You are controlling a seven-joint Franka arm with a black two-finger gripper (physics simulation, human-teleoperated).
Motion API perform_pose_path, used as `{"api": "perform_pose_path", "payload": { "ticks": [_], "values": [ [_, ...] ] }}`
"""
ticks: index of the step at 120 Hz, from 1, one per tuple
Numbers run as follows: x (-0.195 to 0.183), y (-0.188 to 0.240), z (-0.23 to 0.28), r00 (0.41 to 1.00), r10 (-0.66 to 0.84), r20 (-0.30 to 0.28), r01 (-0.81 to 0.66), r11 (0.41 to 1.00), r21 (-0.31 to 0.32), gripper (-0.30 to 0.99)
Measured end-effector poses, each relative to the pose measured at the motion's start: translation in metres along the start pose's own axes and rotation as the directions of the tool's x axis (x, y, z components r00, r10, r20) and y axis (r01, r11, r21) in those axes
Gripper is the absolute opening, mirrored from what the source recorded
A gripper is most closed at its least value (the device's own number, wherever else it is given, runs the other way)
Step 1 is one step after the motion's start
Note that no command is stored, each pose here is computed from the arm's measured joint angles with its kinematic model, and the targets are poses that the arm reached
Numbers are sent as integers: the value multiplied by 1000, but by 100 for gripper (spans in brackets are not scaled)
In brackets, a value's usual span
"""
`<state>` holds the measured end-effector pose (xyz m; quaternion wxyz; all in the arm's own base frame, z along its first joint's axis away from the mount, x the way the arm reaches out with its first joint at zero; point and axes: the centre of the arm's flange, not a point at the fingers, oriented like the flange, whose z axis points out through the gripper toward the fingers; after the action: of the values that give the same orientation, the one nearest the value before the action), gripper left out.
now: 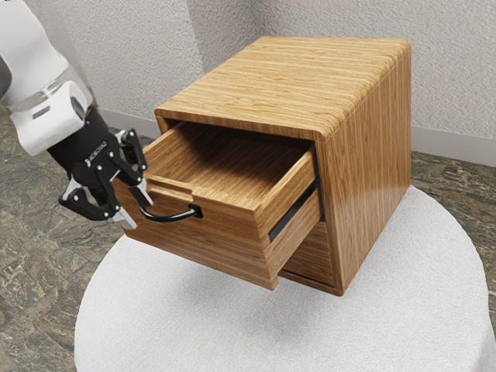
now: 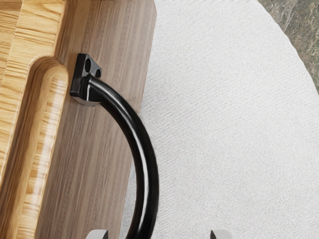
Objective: Pull the drawer handle with one arm to open the drawer
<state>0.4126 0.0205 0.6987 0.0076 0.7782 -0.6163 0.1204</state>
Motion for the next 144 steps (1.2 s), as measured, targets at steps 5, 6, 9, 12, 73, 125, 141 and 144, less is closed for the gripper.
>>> {"api": "perform_pose_path", "payload": {
  "ticks": [5,6,9,12,73,125,141,144],
  "values": [
    [0,1,1,1000,-1,0,1,1000,-2,25],
    [0,2,1,1000,-2,-1,2,1000,-2,26],
    [0,2,1,1000,-2,-1,2,1000,-4,29],
    [0,3,3,1000,-3,-1,3,1000,-7,30],
    [-3,23,4,1000,-17,-4,17,999,-33,26],
    [31,76,-41,999,43,-2,-43,998,37,32],
    [62,110,-118,995,99,-7,-96,979,179,50],
    [68,109,-136,995,100,-7,-96,973,208,52]
  ]
}}
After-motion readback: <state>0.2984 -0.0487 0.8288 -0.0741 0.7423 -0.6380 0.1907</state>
